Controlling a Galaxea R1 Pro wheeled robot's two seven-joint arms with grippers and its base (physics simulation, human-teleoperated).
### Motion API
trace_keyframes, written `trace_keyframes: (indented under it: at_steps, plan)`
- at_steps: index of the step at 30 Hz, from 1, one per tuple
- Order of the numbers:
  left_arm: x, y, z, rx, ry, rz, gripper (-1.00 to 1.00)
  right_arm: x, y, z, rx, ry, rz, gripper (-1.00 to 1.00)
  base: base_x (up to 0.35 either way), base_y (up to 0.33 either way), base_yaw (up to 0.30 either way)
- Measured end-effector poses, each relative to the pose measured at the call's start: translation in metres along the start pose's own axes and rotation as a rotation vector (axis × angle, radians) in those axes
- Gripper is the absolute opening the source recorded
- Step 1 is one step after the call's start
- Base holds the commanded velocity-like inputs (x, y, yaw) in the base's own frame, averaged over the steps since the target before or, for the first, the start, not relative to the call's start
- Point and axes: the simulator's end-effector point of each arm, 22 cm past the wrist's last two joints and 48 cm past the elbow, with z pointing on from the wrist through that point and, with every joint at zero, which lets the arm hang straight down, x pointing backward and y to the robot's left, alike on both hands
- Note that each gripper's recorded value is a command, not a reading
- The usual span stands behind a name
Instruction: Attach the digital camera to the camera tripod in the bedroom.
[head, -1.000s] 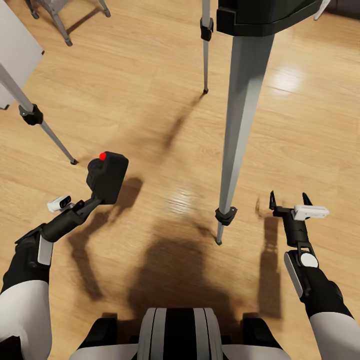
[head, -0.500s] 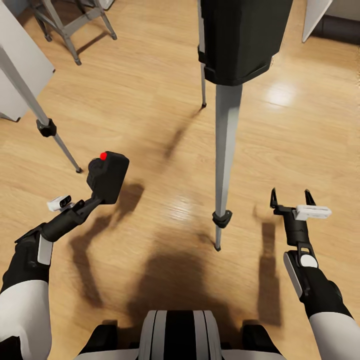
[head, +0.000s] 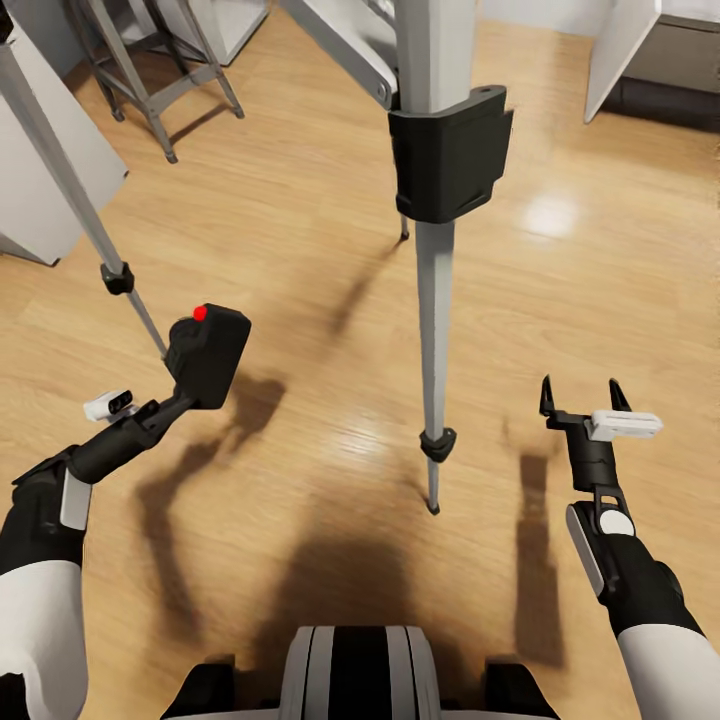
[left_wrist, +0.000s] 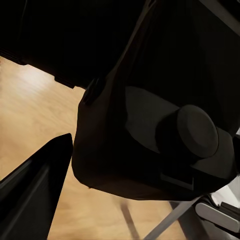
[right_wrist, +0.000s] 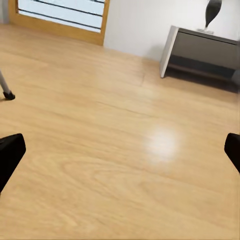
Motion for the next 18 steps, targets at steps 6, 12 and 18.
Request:
trace_keyframes:
  at_steps: [6,12,18]
  plan:
    - [-0.012,-0.010,0.000,0.007,0.001,-0.015,-1.00,-0.016,-0.003,0.004,0.005,-0.021,0.004,1.00,0.000,0.000,0.000]
    - [-0.019,-0.023,0.006,0.028,0.012,-0.007,-1.00,-0.032,-0.006,0.007,0.010,-0.044,0.007,1.00,0.000,0.000,0.000]
    - [-0.002,-0.045,0.030,0.094,0.104,-0.010,-1.00,-0.049,-0.009,0.011,0.016,-0.067,0.010,1.00,0.000,0.000,0.000]
